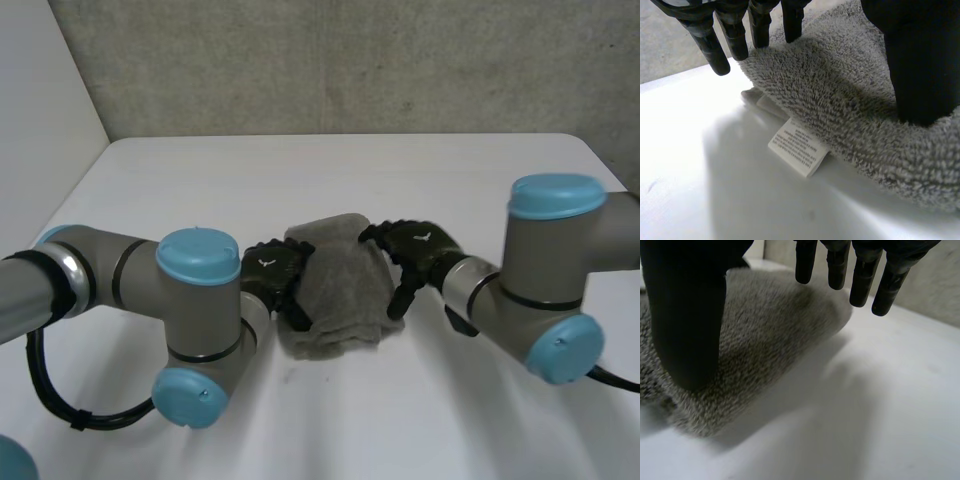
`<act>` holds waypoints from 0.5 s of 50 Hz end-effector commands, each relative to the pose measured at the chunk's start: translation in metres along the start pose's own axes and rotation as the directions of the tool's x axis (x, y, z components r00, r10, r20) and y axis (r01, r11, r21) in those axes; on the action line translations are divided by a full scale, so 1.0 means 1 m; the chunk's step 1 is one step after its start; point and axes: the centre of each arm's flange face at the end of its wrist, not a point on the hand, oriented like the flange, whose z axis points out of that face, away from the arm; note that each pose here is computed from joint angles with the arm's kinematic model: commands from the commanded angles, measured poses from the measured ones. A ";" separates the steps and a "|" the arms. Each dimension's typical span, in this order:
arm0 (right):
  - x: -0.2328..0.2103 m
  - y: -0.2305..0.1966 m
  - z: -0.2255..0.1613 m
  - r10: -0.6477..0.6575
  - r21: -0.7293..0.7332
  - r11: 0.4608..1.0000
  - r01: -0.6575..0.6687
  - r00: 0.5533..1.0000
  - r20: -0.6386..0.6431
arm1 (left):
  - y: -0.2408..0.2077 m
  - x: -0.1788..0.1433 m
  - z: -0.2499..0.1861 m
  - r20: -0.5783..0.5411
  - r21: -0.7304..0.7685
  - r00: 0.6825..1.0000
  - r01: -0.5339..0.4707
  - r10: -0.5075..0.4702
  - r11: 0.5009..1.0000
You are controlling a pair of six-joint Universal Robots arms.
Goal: Fold the towel.
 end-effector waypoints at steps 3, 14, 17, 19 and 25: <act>-0.005 -0.007 0.005 -0.056 -0.005 0.998 0.056 0.998 -0.003 | -0.010 0.001 -0.019 -0.002 0.014 1.000 -0.001 0.001 1.000; 0.004 -0.126 -0.067 -0.087 0.313 0.940 0.133 0.983 -0.159 | -0.110 -0.010 -0.062 0.009 0.282 0.999 0.028 -0.032 0.959; 0.020 -0.154 -0.093 -0.042 0.382 0.911 0.155 0.957 -0.288 | -0.145 -0.032 -0.080 0.055 0.378 0.997 0.033 -0.058 0.925; 0.029 -0.165 -0.104 -0.019 0.405 0.899 0.167 0.939 -0.345 | -0.164 -0.043 -0.093 0.083 0.428 0.994 0.023 -0.065 0.904; 0.039 -0.183 -0.136 0.029 0.429 0.886 0.175 0.903 -0.429 | -0.208 -0.086 -0.137 0.217 0.504 0.974 -0.061 -0.058 0.861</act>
